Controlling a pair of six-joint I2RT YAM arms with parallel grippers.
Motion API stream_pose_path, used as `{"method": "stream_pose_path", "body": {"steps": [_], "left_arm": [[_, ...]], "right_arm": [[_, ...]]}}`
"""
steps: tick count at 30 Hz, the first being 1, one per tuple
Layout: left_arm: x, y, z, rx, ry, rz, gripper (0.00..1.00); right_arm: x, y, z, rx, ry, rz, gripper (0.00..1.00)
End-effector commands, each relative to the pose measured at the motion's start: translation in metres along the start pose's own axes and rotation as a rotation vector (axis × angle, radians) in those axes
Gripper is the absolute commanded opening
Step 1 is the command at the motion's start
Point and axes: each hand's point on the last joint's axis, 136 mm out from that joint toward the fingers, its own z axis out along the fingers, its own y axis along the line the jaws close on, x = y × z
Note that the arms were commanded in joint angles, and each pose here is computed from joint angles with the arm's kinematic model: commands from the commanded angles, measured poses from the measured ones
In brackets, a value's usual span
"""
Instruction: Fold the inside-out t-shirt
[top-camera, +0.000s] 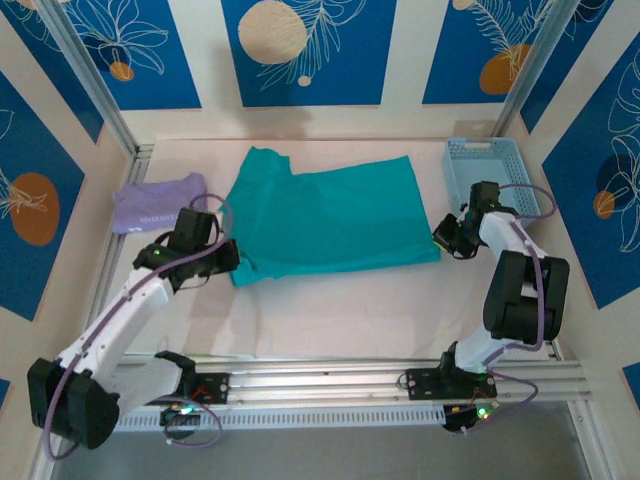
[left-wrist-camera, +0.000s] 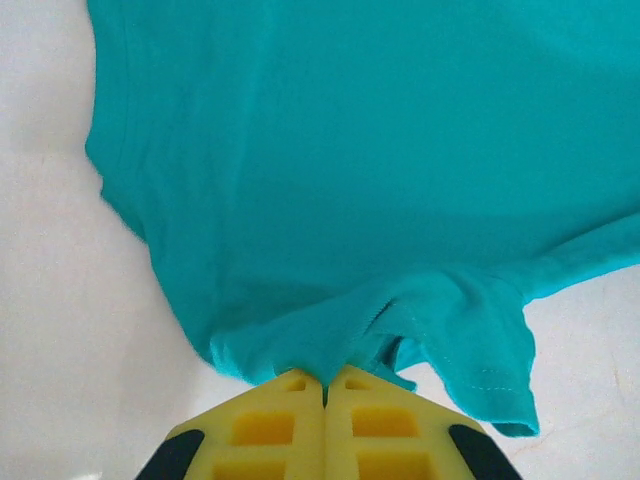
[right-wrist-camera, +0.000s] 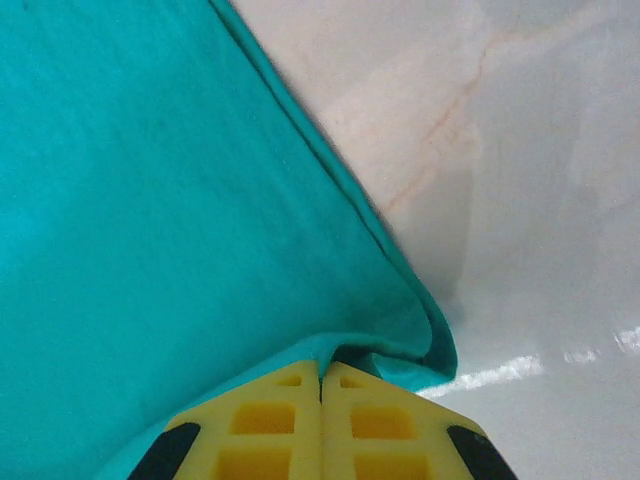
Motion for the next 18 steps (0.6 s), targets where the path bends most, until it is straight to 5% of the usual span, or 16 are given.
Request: {"method": "stream_pose_path", "body": {"steps": [1,10,18], "left_arm": [[-0.026,-0.004,0.005,0.028,-0.029,0.038,0.0],[-0.079,0.015,0.045,-0.034,-0.043,-0.014,0.0],[-0.163,0.057,0.126,-0.157,-0.086,-0.08,0.13]], "right_arm": [[-0.009,0.013,0.004,-0.026,0.011,-0.033,0.06],[-0.038,0.031,0.027,0.023,0.005,-0.081,0.08],[-0.078,0.05,0.041,0.142,-0.065,-0.195,0.28]]}}
